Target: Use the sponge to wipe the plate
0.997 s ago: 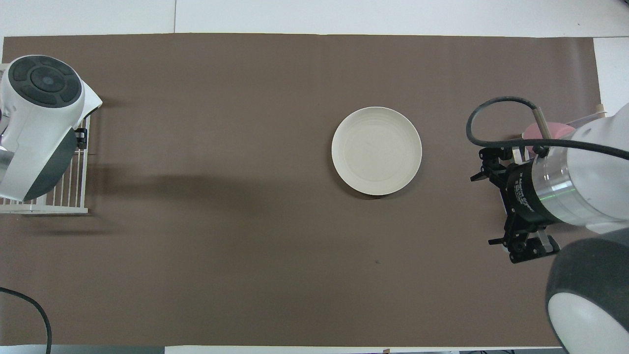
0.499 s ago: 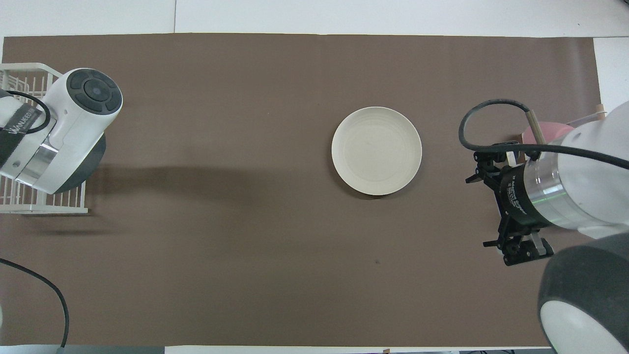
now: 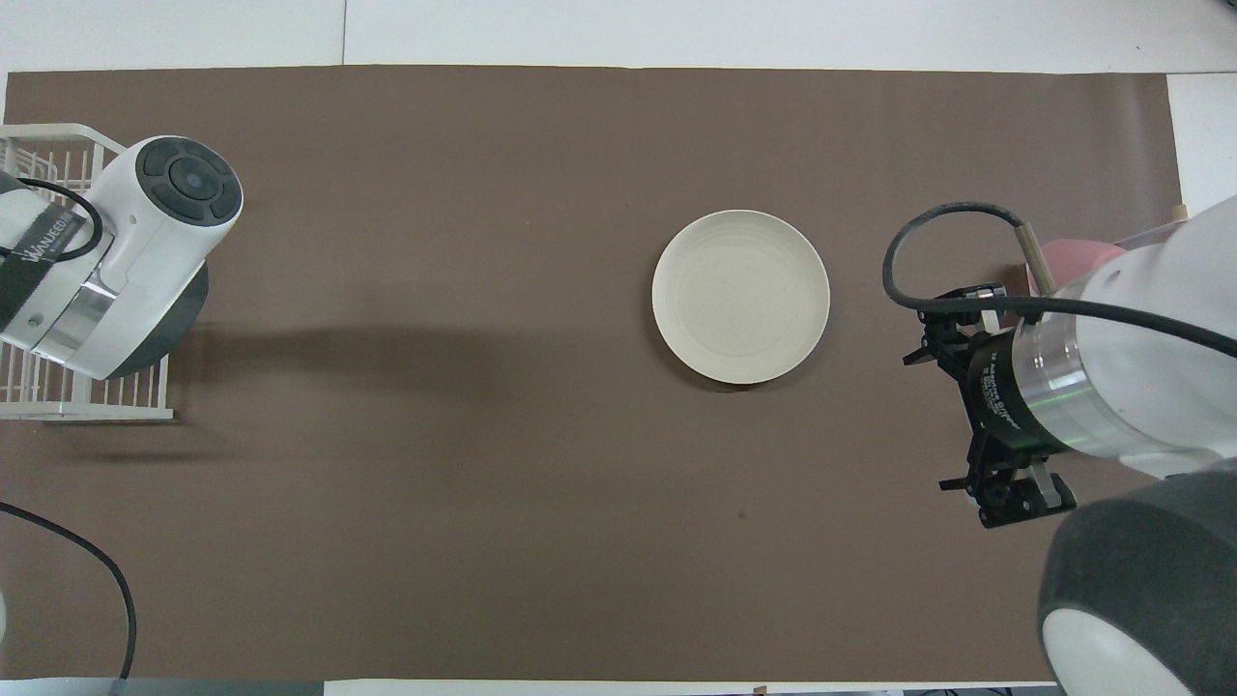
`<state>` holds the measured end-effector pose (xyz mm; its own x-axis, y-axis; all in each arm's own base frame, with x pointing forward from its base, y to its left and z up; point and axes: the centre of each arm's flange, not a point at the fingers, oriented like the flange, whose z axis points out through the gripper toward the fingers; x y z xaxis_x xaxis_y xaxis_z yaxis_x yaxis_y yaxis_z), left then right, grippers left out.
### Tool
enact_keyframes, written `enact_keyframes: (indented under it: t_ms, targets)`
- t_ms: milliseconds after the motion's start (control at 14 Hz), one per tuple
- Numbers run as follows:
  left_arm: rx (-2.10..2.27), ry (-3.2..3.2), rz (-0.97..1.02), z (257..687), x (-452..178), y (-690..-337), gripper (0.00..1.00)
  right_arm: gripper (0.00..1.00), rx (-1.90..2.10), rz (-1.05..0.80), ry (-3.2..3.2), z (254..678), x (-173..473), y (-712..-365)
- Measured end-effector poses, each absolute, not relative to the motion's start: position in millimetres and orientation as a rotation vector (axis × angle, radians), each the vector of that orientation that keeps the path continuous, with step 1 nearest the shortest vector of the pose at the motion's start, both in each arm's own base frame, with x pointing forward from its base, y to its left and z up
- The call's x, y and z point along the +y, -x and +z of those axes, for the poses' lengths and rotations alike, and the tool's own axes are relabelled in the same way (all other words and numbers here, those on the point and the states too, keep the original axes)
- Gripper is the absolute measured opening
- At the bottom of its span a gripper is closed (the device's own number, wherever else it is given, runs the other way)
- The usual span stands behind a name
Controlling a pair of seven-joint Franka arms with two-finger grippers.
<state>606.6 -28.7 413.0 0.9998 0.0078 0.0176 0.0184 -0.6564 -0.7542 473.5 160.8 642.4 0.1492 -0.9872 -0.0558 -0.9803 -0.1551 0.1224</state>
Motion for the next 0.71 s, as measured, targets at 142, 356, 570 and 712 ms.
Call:
enact_keyframes:
  t_ms: [142,356,570,712]
  targets:
    - [-0.018,2.287,-0.016,413.0,-28.7,-606.6,0.03,1.0,-2.003,-0.189,-2.338,642.4,161.1,-473.4]
    - [-0.021,2.289,-0.028,417.4,-30.0,-608.5,0.03,1.0,-2.001,-0.188,-2.34,642.5,161.8,-473.1]
    - [-0.061,2.328,-0.062,449.6,-35.9,-617.4,0.03,1.0,-2.002,-0.188,-2.34,642.8,161.8,-472.9]
    - [-0.122,2.434,-0.052,494.2,-43.2,-622.4,0.03,1.0,-2.002,-0.188,-2.34,642.8,161.7,-472.9]
